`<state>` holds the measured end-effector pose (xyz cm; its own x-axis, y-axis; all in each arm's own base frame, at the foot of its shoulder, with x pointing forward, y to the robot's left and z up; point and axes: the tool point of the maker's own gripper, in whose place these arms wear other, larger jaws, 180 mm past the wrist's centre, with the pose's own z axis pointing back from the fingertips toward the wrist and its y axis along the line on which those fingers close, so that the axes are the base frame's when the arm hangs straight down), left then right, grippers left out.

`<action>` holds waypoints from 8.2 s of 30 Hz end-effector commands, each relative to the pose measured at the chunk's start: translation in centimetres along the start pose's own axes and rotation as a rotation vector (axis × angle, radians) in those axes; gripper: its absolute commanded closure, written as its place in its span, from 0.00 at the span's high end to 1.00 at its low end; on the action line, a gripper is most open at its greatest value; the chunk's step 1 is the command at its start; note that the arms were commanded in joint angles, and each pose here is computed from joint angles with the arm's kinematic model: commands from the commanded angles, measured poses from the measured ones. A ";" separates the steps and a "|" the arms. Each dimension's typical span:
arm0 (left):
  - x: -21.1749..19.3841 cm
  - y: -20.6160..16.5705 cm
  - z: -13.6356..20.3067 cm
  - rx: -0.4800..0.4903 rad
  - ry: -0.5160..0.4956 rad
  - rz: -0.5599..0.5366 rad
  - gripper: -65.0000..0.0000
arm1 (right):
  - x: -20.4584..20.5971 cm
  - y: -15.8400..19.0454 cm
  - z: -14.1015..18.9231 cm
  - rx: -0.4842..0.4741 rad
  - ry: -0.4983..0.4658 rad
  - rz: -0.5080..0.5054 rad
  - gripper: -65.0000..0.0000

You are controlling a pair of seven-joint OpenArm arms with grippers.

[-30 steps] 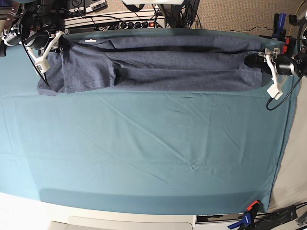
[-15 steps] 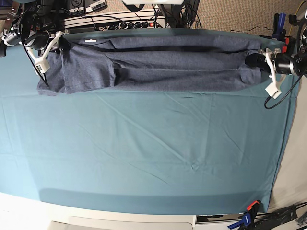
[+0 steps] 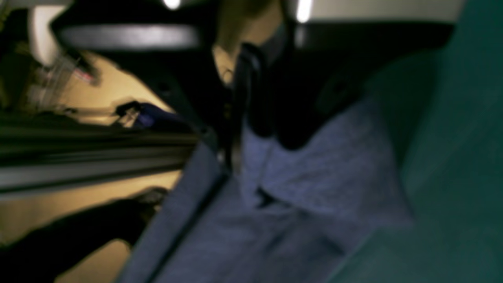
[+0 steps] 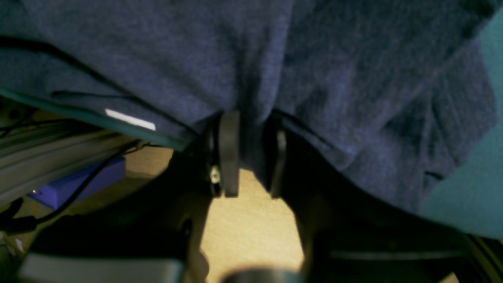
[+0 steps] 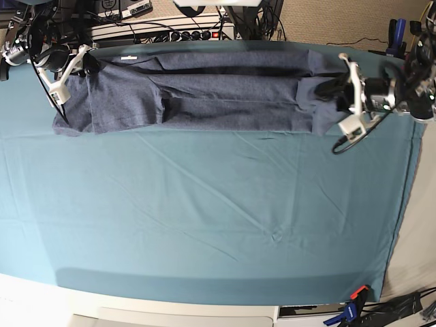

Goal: Fold the T-shirt properly

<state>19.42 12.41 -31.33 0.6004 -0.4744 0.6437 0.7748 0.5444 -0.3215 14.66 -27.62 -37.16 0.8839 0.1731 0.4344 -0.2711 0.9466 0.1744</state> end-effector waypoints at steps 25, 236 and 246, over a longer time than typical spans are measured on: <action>9.0 -8.3 -6.5 -0.103 -0.415 -0.024 0.00 | 0.7 0.6 0.0 0.011 -0.048 -0.010 0.20; 10.2 -10.5 -15.1 -0.134 -0.341 -0.054 0.33 | 3.0 -11.1 -0.1 -0.052 -0.276 -0.406 0.64; 10.1 -10.5 -15.1 -0.134 -0.341 -0.055 0.33 | 3.7 -8.3 -0.5 0.103 -0.300 -0.449 0.64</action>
<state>19.86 -8.15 -33.34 0.4967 -0.2759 0.8229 0.8287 0.4325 -0.3552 20.81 -34.28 -37.29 0.7527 -0.3657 0.5475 0.0536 0.8628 0.5026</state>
